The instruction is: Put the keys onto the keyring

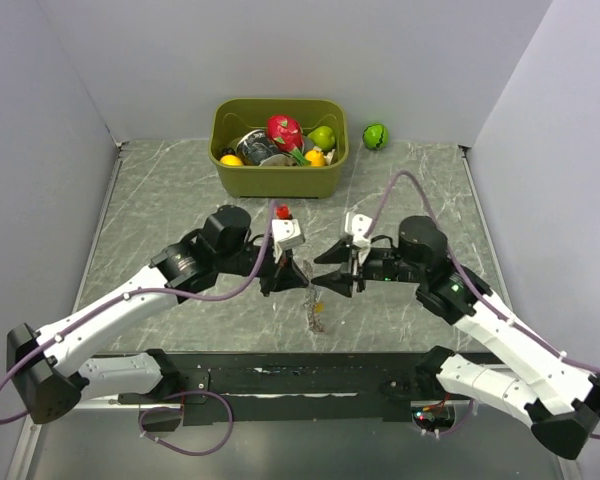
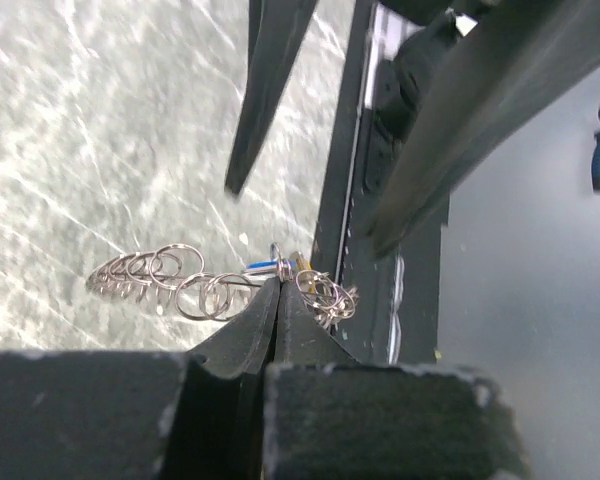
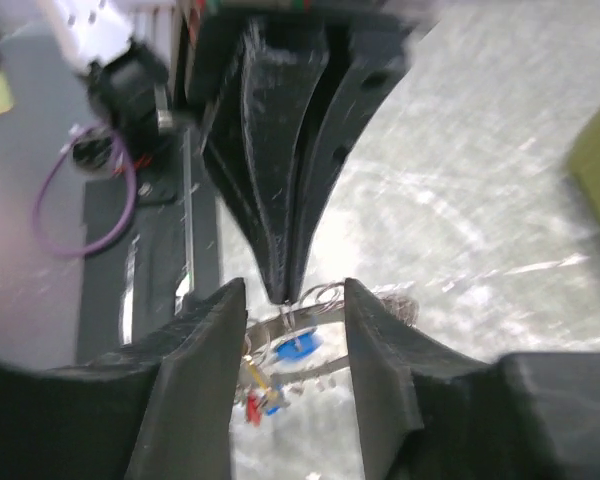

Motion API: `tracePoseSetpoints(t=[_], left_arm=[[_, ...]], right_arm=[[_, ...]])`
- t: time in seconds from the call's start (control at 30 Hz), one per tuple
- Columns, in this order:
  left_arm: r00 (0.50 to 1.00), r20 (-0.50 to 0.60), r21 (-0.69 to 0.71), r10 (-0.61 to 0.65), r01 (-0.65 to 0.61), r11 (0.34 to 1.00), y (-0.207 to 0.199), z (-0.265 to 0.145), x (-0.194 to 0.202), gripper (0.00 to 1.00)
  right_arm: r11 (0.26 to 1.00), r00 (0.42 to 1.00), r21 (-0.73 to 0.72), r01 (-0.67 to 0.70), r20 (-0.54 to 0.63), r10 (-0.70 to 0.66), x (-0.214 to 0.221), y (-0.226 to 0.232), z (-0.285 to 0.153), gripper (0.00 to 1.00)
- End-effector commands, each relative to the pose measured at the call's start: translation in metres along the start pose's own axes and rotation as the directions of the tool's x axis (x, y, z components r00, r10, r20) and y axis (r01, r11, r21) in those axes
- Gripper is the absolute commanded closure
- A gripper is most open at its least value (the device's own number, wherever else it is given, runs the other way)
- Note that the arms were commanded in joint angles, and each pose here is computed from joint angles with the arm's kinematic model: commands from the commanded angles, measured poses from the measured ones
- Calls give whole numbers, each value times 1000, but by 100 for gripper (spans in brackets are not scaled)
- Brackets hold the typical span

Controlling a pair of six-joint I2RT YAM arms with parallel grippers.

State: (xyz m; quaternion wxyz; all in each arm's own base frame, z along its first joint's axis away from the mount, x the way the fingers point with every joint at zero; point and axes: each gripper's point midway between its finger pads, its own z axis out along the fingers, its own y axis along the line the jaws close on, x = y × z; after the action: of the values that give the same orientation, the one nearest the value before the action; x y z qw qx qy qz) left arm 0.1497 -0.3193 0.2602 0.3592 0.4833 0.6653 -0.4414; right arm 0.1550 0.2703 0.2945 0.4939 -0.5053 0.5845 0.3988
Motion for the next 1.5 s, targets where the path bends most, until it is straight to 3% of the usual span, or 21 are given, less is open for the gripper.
tracePoseSetpoints(t=[0.0, 0.27, 0.6, 1.0, 1.17, 1.37, 1.47], left_arm=[[963, 257, -27, 86, -82, 996, -12, -16, -61, 99], [894, 425, -26, 144, -148, 989, -29, -35, -88, 99], [866, 473, 56, 160, -211, 976, -47, -38, -95, 99], [863, 476, 94, 166, -238, 967, -56, -40, -98, 99], [870, 465, 126, 165, -249, 960, -59, -38, -96, 99], [880, 444, 139, 168, -253, 957, -61, -37, -94, 98], [901, 398, 137, 174, -246, 960, -59, -35, -85, 89]], right_arm=[[994, 990, 103, 42, 127, -55, -32, -12, -13, 44], [997, 984, 61, 41, 173, -51, -31, -6, -22, 43], [987, 967, -111, 114, 239, -85, -43, 25, -27, 48], [985, 966, -146, 94, 251, -55, -47, 27, -23, 73], [990, 975, -137, 36, 224, -4, -45, 19, -17, 100], [993, 980, -115, 25, 200, -2, -41, 14, -17, 100], [995, 983, -97, 27, 182, -9, -38, 12, -17, 100]])
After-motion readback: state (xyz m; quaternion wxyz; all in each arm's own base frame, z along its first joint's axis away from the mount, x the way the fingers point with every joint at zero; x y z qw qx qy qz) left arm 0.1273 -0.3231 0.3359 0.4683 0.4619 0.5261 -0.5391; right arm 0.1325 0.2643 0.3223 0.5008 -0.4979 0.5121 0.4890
